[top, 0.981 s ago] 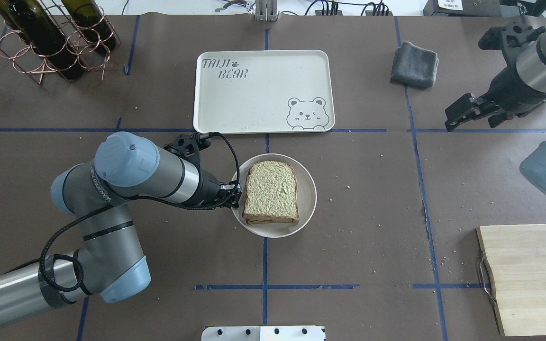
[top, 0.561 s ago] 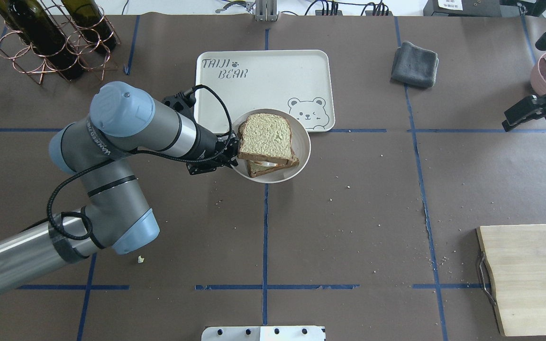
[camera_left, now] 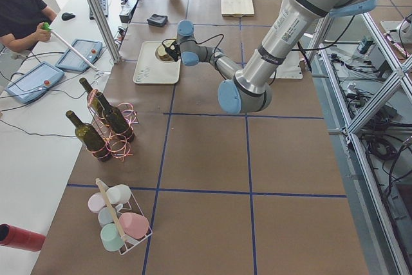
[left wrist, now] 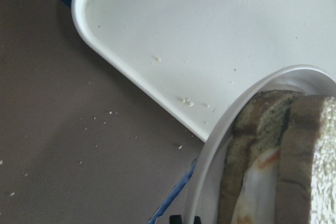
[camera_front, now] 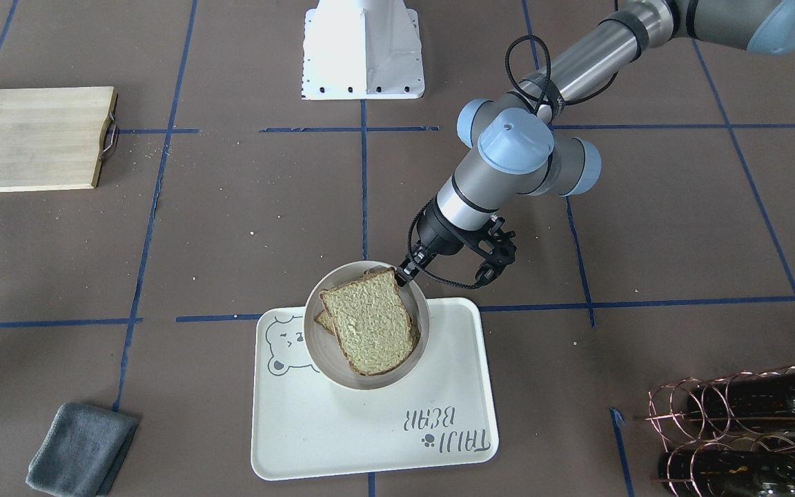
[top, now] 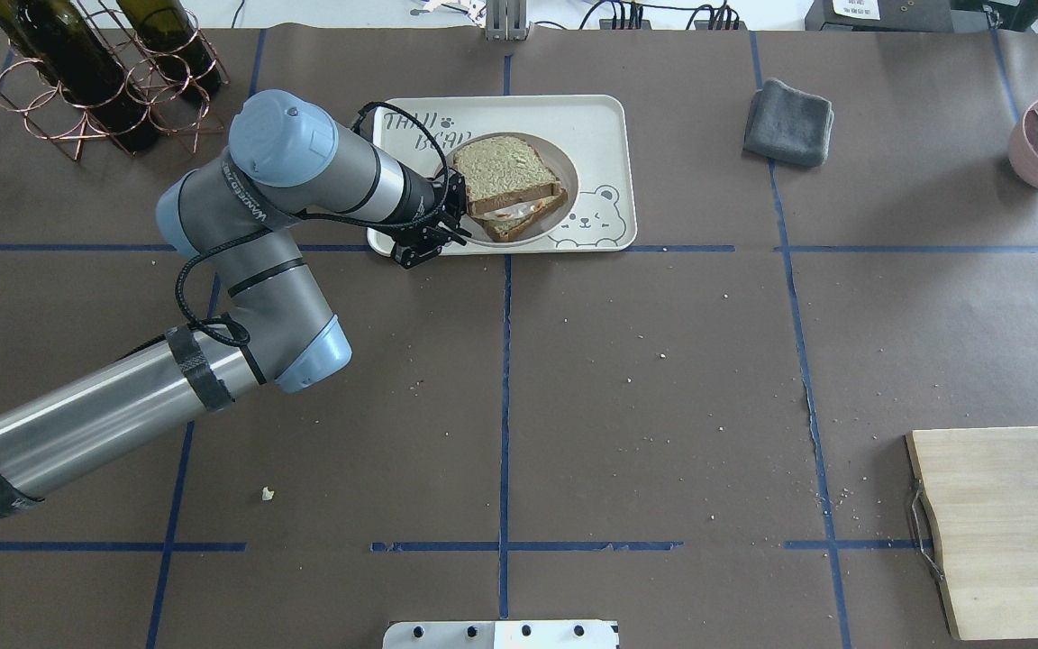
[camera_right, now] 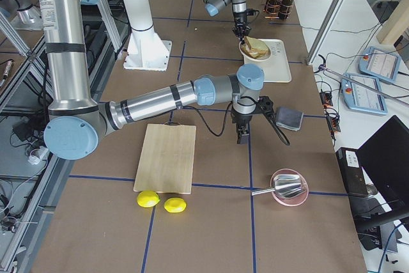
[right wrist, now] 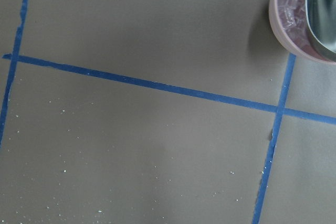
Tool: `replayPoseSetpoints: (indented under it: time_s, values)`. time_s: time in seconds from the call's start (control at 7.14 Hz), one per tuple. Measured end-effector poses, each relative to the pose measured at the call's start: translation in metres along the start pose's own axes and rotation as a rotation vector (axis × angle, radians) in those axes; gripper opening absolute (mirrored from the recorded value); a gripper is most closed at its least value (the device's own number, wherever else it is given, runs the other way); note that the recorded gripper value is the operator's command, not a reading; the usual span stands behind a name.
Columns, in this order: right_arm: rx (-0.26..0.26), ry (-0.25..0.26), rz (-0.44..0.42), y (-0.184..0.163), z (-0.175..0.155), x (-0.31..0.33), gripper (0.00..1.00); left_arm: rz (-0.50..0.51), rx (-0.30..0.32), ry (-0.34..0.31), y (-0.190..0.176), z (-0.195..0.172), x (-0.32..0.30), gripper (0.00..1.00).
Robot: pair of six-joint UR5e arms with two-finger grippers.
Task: Make sandwich and place on tray
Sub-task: 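Carry the plate with left gripper and lower it onto the tray, then open left gripper and pull the left arm back from the tray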
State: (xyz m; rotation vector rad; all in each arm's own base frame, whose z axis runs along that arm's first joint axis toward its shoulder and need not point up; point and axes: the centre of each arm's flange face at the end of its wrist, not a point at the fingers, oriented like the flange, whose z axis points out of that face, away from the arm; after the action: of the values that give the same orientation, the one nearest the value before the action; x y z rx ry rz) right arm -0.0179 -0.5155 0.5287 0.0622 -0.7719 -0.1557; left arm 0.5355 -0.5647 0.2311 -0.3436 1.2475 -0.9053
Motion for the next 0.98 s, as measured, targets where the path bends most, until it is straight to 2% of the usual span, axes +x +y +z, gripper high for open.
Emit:
replayPoseSetpoints:
  time_s: [0.28,0.56,0.84,0.98]
  values:
    - [0.007,0.004,0.034,0.0,-0.002,0.018,1.0,-0.096,0.072,0.059,-0.012,0.026,0.021,0.0]
    - [0.003,0.006,0.045,0.002,-0.001,0.022,1.0,-0.12,0.121,0.082,-0.022,0.042,0.024,0.0]
    - [0.006,0.005,0.047,0.003,-0.002,0.022,1.0,-0.118,0.136,0.085,-0.023,0.047,0.026,0.55]
    - [0.007,0.005,0.048,0.003,-0.002,0.022,1.0,-0.107,0.138,0.086,-0.022,0.048,0.026,1.0]
